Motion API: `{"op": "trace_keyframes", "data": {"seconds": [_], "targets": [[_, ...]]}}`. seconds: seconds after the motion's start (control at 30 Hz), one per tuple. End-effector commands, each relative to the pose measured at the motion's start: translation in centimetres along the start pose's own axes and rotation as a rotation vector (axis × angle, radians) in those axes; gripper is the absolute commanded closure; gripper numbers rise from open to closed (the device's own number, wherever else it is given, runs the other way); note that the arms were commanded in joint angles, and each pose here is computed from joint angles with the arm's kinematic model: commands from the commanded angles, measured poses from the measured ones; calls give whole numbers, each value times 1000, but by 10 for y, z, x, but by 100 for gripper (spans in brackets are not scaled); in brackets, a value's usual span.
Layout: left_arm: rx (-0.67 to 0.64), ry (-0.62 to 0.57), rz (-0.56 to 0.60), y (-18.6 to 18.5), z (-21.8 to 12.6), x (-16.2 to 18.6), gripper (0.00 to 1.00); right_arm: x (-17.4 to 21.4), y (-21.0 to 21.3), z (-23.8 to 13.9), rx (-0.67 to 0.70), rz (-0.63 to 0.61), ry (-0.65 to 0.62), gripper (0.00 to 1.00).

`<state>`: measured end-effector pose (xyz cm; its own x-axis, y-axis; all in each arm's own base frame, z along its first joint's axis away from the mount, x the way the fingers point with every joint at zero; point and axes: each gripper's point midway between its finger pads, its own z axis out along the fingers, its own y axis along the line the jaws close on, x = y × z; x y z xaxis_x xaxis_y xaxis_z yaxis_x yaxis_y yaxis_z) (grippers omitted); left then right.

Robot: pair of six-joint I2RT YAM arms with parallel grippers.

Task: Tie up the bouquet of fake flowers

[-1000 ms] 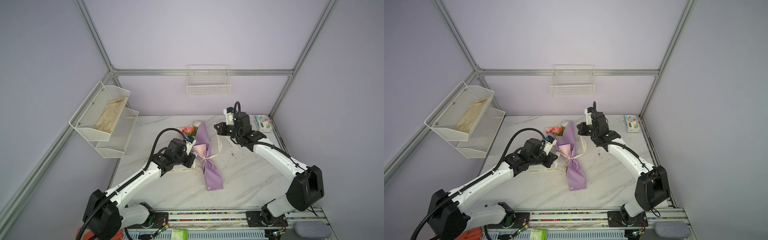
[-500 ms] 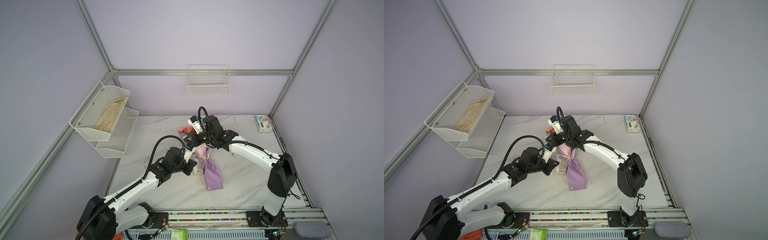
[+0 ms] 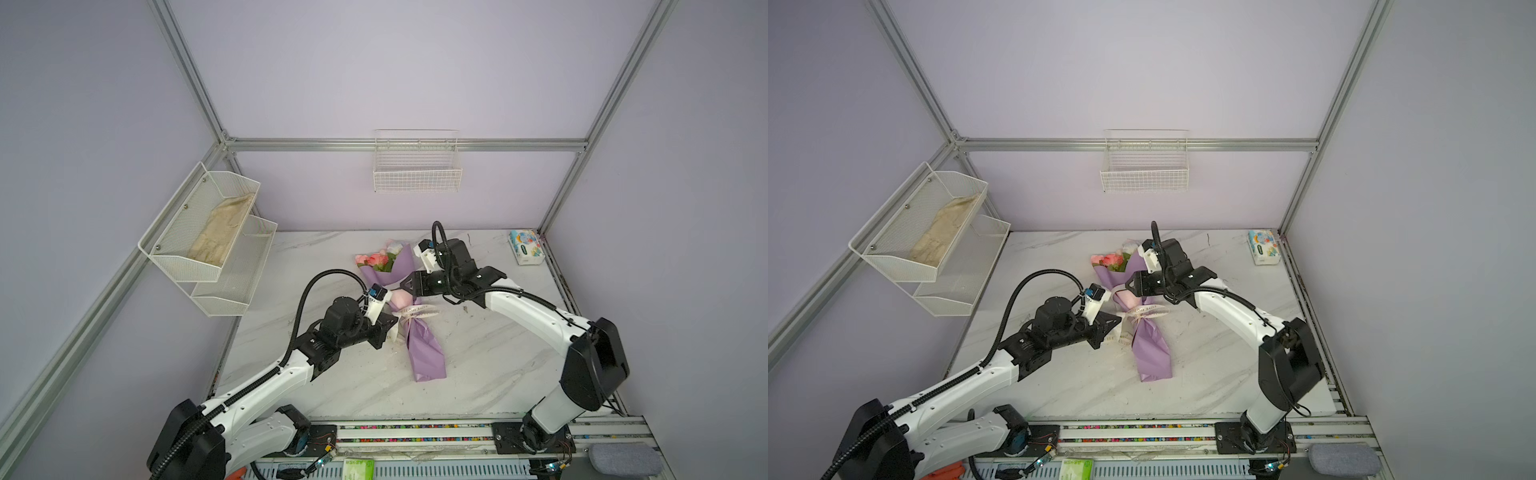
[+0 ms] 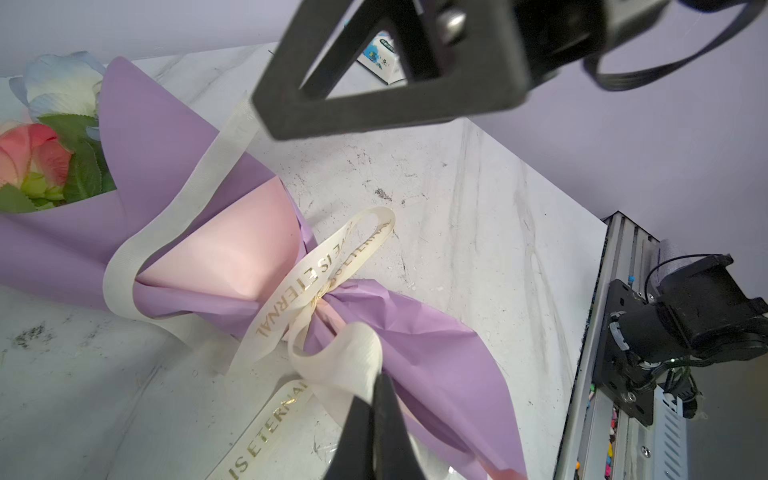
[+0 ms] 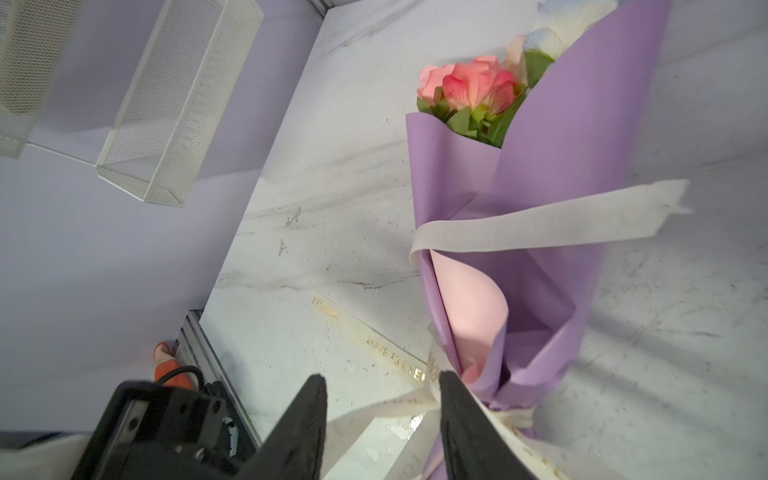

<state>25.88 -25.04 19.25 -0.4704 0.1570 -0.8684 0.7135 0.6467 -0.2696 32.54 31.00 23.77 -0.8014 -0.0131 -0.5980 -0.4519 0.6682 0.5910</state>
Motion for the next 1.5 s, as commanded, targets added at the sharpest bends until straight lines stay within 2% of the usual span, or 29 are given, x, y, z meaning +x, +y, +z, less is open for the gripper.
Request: {"op": "trace_keyframes", "data": {"seconds": [0.0,0.1,0.27,0.5,0.67,0.87,1.13,1.23,1.47], "targets": [[12,-31,34,-2,2,-8,100,17,12,-16,-79,110,19,52],[25,-29,35,-5,4,-10,100,49,19,-12,-181,202,130,52],[36,-20,36,-6,6,-9,100,65,30,-11,-315,349,143,51],[63,-1,30,-9,10,-5,100,75,39,5,-377,387,209,49],[74,6,30,-11,12,-6,100,78,43,15,-399,394,241,48],[72,-10,36,-11,9,-10,99,86,29,30,-353,414,271,48],[69,-14,41,-12,6,-9,99,88,22,39,-336,438,259,48],[62,-16,40,-10,7,-9,99,88,38,38,-449,465,281,59],[12,6,-9,-2,10,-10,94,86,36,34,-402,406,274,98]]}}
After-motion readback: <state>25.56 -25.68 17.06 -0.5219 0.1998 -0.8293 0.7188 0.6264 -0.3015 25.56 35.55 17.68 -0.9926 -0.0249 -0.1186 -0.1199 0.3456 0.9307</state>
